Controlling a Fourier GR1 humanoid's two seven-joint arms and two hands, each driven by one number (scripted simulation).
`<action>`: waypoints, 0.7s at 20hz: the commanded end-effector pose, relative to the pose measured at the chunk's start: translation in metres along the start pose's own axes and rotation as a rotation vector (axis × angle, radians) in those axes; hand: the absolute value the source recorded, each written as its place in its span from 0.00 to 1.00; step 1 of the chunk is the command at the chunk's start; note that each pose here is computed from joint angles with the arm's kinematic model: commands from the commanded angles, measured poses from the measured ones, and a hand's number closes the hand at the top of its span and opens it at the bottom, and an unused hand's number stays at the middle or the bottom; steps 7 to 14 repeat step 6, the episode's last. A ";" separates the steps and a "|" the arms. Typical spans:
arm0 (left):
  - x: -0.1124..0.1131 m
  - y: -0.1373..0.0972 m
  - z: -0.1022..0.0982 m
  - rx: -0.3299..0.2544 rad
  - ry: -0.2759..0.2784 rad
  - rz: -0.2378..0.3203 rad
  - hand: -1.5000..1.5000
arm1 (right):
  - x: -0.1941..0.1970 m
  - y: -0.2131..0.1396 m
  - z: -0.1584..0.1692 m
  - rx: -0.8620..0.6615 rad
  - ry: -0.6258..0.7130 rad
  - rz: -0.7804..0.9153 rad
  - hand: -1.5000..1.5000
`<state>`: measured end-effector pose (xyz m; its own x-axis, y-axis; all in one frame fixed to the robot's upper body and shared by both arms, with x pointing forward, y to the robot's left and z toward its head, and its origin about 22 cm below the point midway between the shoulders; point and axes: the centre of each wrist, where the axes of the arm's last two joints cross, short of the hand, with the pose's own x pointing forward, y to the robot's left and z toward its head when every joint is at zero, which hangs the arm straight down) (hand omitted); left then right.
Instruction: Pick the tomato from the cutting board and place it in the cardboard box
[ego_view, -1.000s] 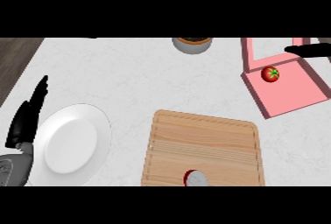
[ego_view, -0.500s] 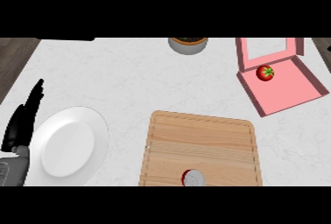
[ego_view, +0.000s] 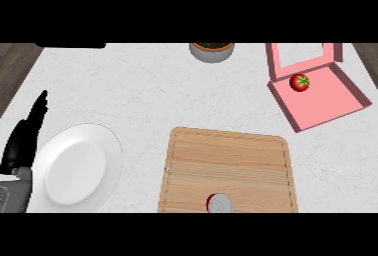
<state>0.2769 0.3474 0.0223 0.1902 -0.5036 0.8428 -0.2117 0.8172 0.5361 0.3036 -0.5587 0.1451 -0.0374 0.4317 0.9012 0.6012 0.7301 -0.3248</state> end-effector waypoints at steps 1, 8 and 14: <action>-0.002 -0.005 0.000 0.000 0.004 0.007 0.50 | -0.019 -0.048 0.022 0.010 -0.009 0.014 0.00; -0.018 0.006 0.008 0.002 0.012 -0.001 0.50 | -0.012 -0.097 0.034 0.069 0.017 0.074 0.00; -0.018 0.006 0.008 0.002 0.012 -0.001 0.50 | -0.012 -0.097 0.034 0.069 0.017 0.074 0.00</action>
